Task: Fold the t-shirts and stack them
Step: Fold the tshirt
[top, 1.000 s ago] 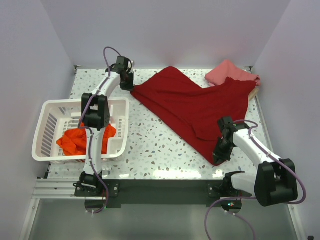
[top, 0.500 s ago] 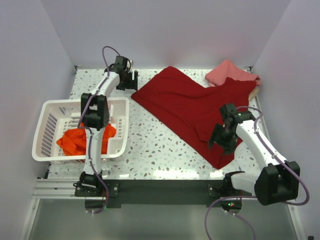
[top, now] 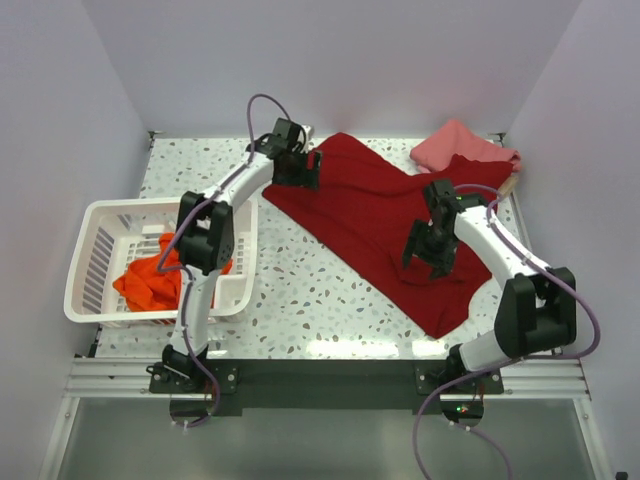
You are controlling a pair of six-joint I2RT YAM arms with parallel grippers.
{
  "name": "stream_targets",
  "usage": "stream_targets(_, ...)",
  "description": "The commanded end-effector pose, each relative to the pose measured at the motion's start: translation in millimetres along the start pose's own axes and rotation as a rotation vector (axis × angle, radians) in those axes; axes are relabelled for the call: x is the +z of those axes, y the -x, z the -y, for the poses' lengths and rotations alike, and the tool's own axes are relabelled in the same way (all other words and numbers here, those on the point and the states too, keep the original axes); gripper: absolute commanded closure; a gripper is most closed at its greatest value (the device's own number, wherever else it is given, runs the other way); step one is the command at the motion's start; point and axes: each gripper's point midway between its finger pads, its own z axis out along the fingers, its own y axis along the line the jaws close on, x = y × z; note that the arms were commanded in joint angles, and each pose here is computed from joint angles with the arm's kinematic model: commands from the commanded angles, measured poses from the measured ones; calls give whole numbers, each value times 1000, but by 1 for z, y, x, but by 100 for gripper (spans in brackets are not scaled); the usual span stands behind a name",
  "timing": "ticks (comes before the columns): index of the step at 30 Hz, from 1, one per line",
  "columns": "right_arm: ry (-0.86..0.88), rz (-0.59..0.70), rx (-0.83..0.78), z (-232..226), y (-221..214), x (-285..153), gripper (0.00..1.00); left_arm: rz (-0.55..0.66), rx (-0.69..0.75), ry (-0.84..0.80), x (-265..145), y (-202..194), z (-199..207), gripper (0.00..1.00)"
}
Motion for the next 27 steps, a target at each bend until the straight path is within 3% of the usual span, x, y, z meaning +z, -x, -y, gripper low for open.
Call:
stream_targets(1, 76, 26, -49, -27, 12, 9, 32, 64, -48, -35, -21, 14, 3, 12)
stream_targets(7, 25, -24, -85, -36, 11, 42, 35, -7, -63, -32, -10, -22, -3, 12)
stream_targets(13, -35, -23, -107, -34, 14, 59, 42, -22, -56, -20, -6, -35, -8, 12)
stream_targets(24, -120, -4, -125, -23, 23, 70, 71, -35, -51, -7, -3, -41, -13, 11)
stream_targets(27, -118, -10, -133, -22, 21, 72, 84, -34, -53, -6, -3, -41, -15, 11)
